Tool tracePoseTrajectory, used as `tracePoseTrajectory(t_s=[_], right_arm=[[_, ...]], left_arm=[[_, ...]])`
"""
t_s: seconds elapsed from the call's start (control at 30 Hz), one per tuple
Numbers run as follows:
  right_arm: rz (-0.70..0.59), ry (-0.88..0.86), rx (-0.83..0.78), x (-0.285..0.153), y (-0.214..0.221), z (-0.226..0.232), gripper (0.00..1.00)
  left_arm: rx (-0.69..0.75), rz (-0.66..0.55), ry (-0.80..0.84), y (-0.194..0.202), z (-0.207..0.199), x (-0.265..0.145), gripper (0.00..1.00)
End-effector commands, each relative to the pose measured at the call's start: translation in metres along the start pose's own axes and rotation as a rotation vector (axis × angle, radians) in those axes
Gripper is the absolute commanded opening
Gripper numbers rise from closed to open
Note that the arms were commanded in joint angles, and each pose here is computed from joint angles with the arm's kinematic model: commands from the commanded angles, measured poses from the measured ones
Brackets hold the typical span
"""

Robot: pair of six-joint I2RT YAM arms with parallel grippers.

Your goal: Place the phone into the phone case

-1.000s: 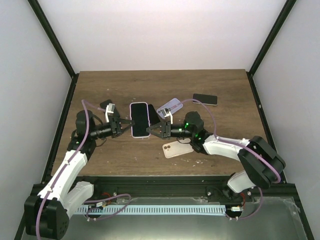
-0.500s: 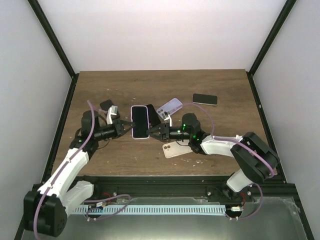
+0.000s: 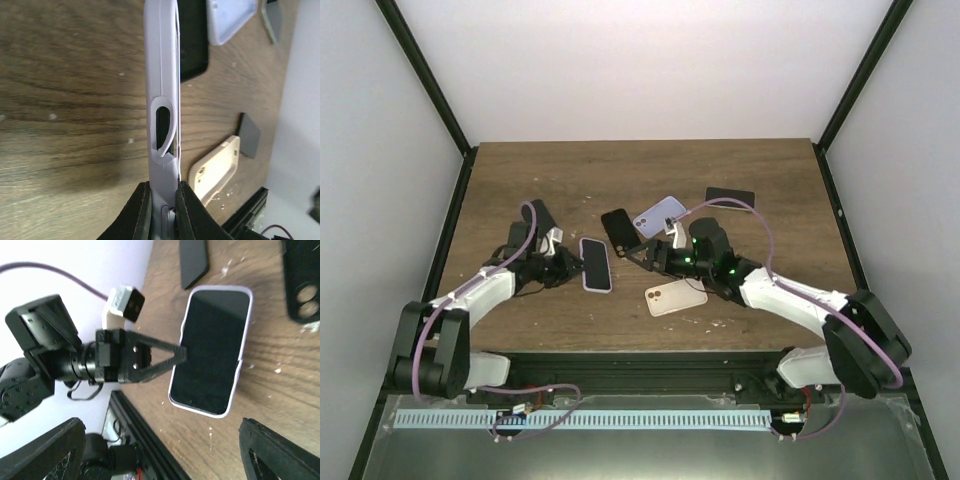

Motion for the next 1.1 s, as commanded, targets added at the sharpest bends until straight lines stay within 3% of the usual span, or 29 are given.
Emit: tracePoseTrajectory(t_s=[0.0,0.2,0.57,0.83,0.9,0.97,1.07], right_arm=[[-0.100,0.238,0.004,-0.016,-0.011,-0.001,0.86],[-0.199,0.363,0.015,-0.031,-0.014,-0.005,0.86],[-0.260,0.548,-0.157,-0.041,-0.044,-0.009,0.86],[-0.363,0.762,0.250,-0.068,-0.051,-0.047,0.85],[-0.381,0.810,0.332,-0.072,-0.047,-0.051,0.87],[-0.400,0.811,0.316,-0.074,-0.048,-0.053,0.87],[-0.383,0.807,0.163,-0.079,-0.057,-0.054,0.88]], left_arm=[[0.014,-0.007,-0.033,-0.010,0.006,0.007,0.00],[-0.038,0.036,-0.115,-0.003,0.028,0.018,0.04],[-0.015,0.014,-0.176,-0.001,0.025,0.006,0.46],[0.077,-0.065,-0.144,-0.008,-0.004,-0.021,0.86],[0.112,-0.080,-0.127,-0.009,-0.012,-0.027,0.90],[0.139,-0.081,-0.103,-0.009,-0.019,-0.031,0.92],[0.173,-0.071,-0.063,-0.008,-0.028,-0.036,0.92]])
Point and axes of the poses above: each gripper's point midway between its finger pads, its own x axis out along the fingers, its own z axis along the line the jaws close on, y = z × x, the point moved 9 cm from there along -x, back along the fingers, and after that the axes turned 7 degrees about x, right-handed, at the moved point
